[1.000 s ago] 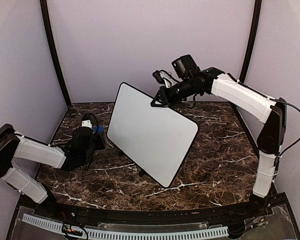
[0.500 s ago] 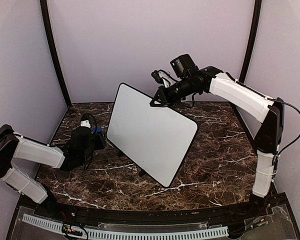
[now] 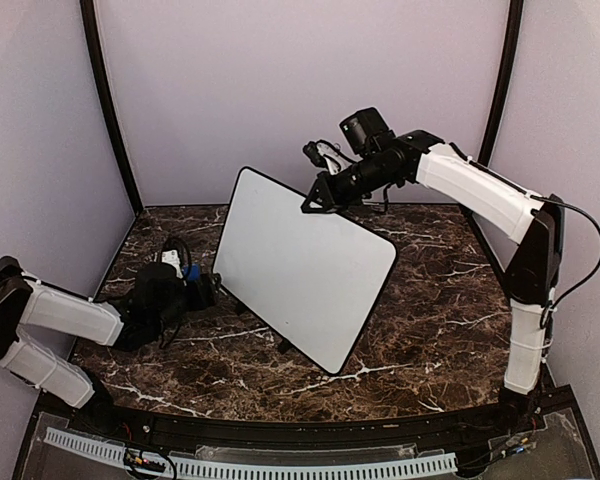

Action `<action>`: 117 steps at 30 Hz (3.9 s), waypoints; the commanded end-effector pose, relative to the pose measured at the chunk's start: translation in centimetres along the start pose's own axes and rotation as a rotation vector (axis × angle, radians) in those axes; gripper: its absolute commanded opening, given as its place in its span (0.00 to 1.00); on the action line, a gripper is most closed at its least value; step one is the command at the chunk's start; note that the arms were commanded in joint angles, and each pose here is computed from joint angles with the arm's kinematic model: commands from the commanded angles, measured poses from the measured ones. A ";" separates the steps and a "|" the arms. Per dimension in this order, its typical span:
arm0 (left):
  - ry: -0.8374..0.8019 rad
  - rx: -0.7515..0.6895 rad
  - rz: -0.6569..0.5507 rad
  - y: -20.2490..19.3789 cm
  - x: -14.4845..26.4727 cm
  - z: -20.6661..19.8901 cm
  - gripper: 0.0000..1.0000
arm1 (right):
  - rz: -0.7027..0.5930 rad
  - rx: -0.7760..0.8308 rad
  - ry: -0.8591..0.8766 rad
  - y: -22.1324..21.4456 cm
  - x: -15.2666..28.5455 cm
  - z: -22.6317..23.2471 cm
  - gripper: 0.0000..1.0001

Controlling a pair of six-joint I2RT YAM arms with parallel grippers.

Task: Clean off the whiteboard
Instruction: Place the whiteboard eraser at the center of the board.

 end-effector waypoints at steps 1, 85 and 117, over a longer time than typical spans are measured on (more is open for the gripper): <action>-0.110 0.002 0.006 0.0 0.7 -0.4 0.87 | 0.086 -0.008 -0.014 -1.1 -0.8 -1.4 0.05; -0.178 -0.451 0.147 -4.2 -1.5 -3.3 0.47 | -0.157 -0.008 -0.299 0.2 8.5 -3.6 0.44; 0.105 -0.067 0.473 -3.2 -3.2 0.0 0.99 | -0.181 -0.003 -0.242 0.0 9.2 -2.9 0.47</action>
Point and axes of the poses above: each gripper's point midway between its finger pads, its own x axis back along the fingers, its own z axis along the line the jaws close on, y = z × x, the point moved 10 cm from there along x, back along the fingers, and after that the axes turned 9 degrees about -x, right-handed, at the moved point
